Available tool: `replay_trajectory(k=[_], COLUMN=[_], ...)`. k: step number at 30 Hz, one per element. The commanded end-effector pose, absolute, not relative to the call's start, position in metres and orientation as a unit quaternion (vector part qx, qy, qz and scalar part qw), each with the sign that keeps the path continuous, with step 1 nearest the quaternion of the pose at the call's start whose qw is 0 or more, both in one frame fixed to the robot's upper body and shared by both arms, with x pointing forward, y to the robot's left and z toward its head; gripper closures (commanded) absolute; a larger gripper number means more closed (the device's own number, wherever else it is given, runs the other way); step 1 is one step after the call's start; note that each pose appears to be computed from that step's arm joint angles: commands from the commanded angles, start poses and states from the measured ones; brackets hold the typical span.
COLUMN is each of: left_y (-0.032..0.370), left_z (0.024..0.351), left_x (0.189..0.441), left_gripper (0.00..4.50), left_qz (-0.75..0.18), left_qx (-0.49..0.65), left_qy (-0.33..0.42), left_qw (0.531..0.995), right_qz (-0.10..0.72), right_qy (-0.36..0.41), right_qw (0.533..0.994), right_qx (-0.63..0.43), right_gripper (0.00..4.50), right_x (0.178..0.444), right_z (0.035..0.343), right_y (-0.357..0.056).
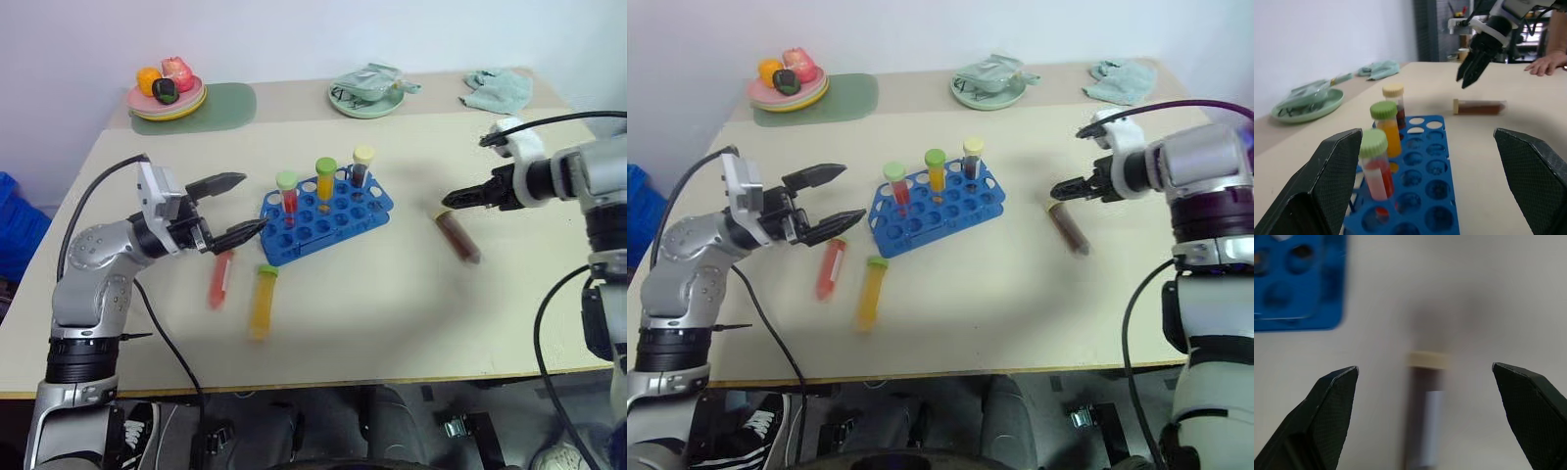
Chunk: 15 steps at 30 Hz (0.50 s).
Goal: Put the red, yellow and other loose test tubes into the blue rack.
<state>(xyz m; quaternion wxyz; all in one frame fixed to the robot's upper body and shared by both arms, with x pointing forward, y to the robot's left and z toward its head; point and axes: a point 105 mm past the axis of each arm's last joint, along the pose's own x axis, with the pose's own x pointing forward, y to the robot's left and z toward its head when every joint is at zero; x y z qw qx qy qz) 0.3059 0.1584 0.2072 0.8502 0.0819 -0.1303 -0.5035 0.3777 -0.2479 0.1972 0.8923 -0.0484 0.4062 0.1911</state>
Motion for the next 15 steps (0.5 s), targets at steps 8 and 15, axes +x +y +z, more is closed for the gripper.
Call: replay_trajectory(k=[8,15], left_y=[0.155,0.156], left_z=[0.214,0.216], left_x=[0.292,0.288], left_gripper=[0.09,0.09], left_qz=[-0.498,-0.482], left_qx=[0.085,0.07], left_qy=[-0.14,-0.144], left_qw=[0.852,0.861], right_qz=[0.146,0.157], right_qy=[0.448,0.472], right_qw=[0.875,0.862], right_qx=[-0.107,-0.1], right_gripper=[0.0,0.0], right_x=[0.384,0.383], right_z=[0.183,0.169], right_y=[-0.258,-0.248])
